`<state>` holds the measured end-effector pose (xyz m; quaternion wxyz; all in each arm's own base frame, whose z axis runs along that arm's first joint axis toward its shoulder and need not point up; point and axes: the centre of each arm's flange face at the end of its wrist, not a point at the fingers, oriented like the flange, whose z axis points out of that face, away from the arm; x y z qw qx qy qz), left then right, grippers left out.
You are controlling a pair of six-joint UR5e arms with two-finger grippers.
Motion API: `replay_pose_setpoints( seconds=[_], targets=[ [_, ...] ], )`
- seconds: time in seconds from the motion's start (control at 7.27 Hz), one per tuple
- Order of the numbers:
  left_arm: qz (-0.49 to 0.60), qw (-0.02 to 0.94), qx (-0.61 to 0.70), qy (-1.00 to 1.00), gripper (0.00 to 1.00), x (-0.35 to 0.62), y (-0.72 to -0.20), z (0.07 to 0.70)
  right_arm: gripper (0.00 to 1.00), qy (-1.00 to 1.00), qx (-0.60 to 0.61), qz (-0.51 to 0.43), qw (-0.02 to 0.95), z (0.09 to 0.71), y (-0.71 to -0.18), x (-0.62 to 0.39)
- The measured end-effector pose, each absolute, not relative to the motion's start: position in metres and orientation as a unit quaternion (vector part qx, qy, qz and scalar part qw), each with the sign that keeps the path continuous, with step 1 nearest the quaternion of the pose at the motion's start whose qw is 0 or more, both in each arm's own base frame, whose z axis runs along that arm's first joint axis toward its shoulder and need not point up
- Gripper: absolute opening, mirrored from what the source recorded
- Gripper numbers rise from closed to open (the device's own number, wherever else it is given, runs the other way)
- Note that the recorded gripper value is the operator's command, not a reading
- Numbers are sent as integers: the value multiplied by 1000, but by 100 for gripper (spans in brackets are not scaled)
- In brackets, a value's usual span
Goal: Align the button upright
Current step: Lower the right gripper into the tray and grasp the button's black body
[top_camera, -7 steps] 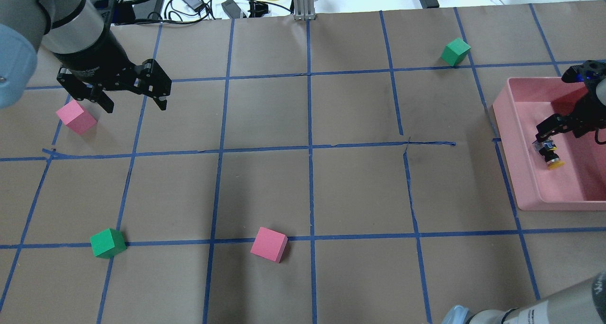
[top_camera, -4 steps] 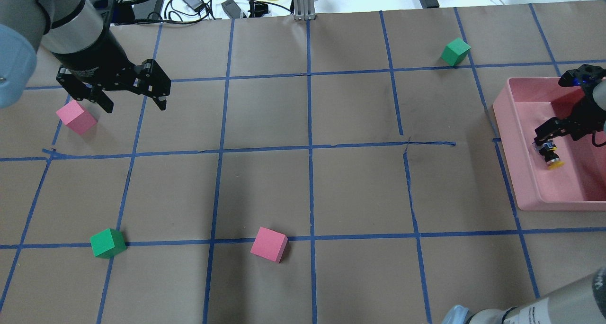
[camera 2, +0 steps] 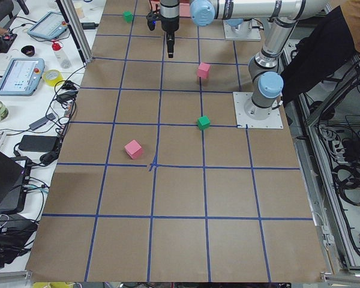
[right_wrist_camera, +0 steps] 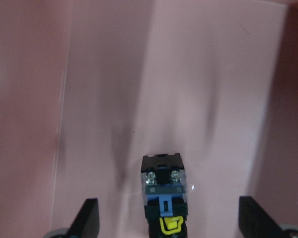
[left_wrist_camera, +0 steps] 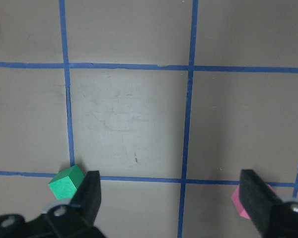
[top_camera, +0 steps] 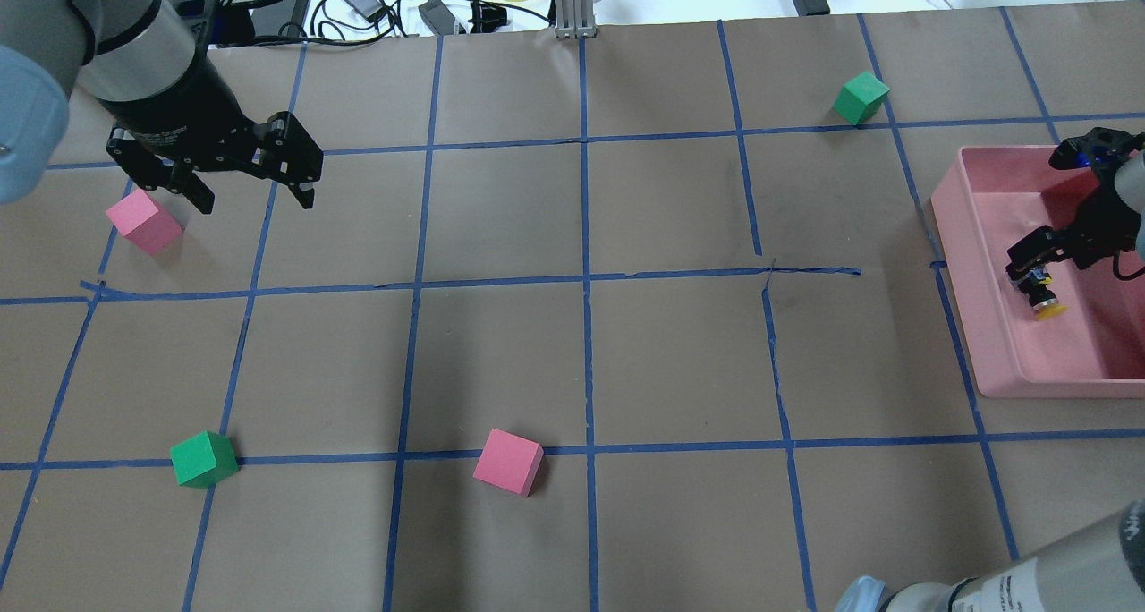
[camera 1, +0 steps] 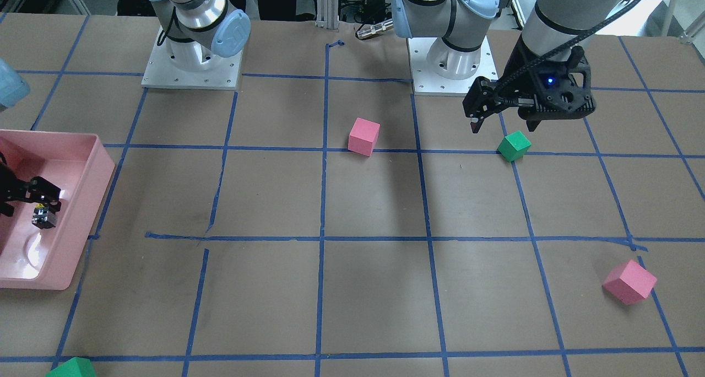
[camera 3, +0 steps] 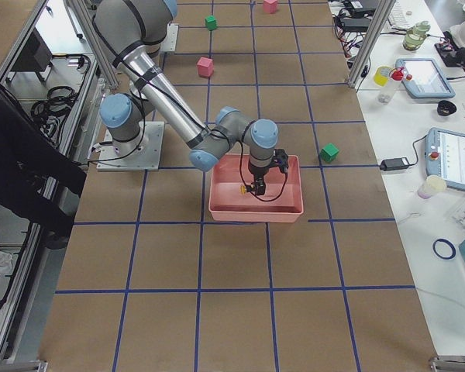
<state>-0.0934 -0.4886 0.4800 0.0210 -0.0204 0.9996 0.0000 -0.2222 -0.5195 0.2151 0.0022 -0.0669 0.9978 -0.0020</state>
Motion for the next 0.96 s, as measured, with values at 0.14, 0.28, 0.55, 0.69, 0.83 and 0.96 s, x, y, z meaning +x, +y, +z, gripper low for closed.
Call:
replay_pose_setpoints(
  seconds=[0.14, 0.28, 0.55, 0.69, 0.83, 0.96],
  targets=[
    [0, 21, -20, 1000, 100, -93, -489, 480, 100, 998, -67, -1, 4, 209, -521, -223],
    [0, 21, -20, 1000, 100, -93, -489, 480, 99, 998, -67, 3, 7, 203, -521, -223],
    [0, 21, -21, 1000, 100, -93, -489, 480, 75, 998, -67, 8, 11, 195, -519, -222],
    [0, 21, -21, 1000, 100, -93, -489, 480, 52, 998, -67, 11, 13, 193, -518, -221],
    [0, 21, -21, 1000, 100, -93, -489, 480, 28, 998, -67, 13, 13, 192, -517, -220],
    [-1, 21, -21, 1000, 100, -92, -489, 480, 13, 998, -67, 14, 14, 191, -516, -220]
  ],
)
